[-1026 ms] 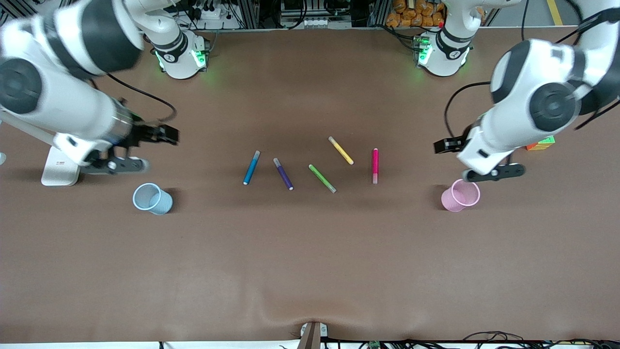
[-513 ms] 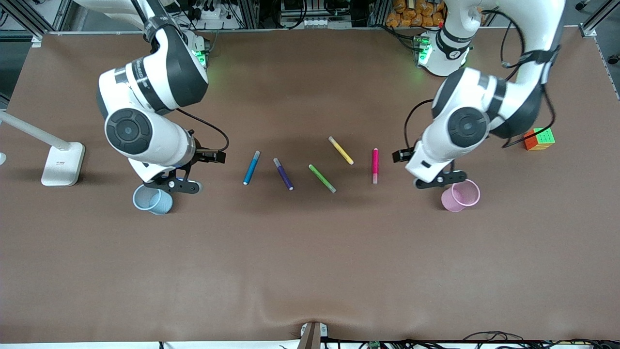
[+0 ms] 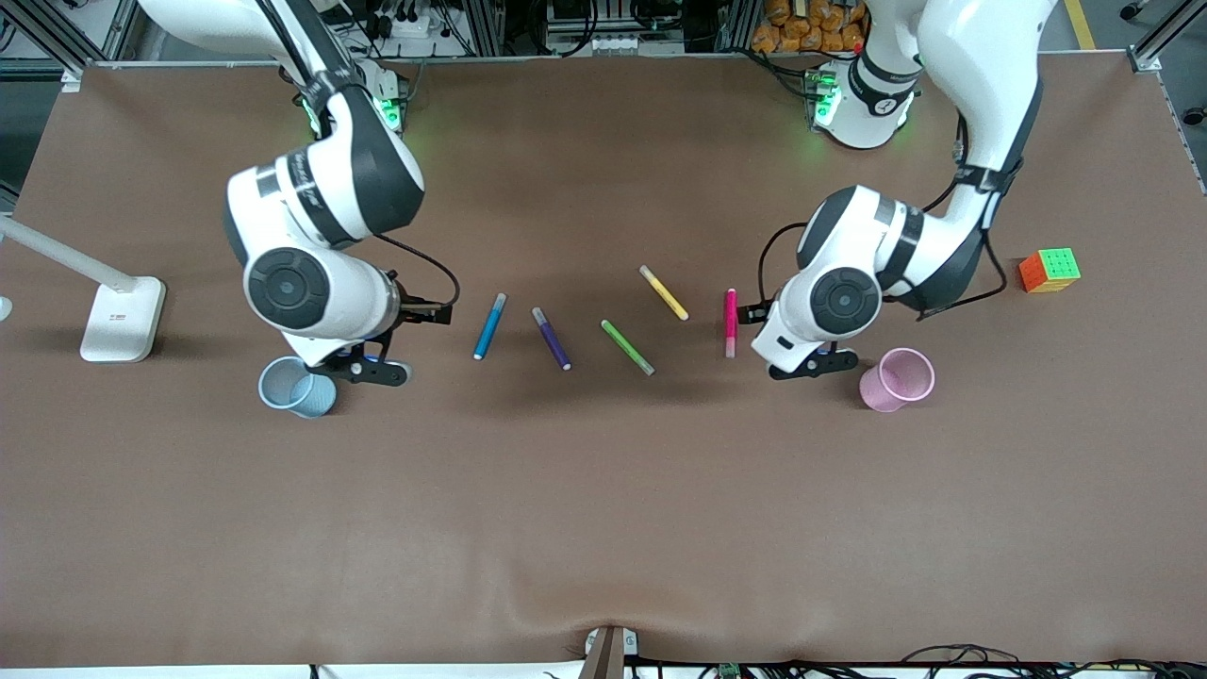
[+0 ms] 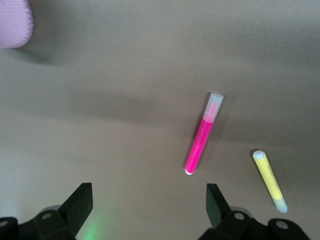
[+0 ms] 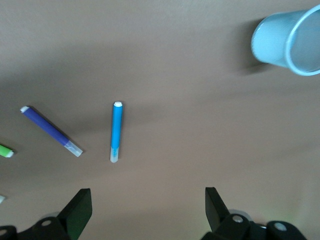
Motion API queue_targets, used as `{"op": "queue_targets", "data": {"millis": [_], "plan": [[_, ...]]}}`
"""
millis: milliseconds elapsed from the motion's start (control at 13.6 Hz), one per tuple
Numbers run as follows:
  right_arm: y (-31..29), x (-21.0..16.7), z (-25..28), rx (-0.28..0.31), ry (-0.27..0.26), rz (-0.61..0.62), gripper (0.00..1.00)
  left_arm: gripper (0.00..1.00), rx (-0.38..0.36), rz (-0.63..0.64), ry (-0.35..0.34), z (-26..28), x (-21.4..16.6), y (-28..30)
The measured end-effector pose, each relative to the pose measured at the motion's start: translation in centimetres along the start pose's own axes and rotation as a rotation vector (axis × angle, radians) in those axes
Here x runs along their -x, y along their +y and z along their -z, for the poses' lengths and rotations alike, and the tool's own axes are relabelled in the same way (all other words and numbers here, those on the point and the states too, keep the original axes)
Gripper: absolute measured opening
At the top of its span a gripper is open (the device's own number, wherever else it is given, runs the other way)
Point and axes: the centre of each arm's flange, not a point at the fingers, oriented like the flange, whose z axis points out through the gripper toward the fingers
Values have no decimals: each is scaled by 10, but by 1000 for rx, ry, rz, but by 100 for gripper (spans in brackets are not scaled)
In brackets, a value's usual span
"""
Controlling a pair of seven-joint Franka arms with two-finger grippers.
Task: Place pink and blue markers in matching cups
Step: 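Grasp the blue marker with the right gripper while the left gripper grasps the pink marker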
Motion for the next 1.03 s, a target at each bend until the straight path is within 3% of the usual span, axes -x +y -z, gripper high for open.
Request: {"op": "queue_targets", "data": {"millis": [293,586,733,1026], "plan": [[-32,11,-69,9,31,12,100,100,19,-45,12,-17,-9,9],[-51,27,-138,-15,102,-54,100,96,26,-83,3,-41,-18,17],[-66,46,-173,-37,151,-111,100,88,33,-89,4,-54,-24,25],[-81,76,-217,-85,228,-148,100,83,46,-99,8,-76,-31,38]]}}
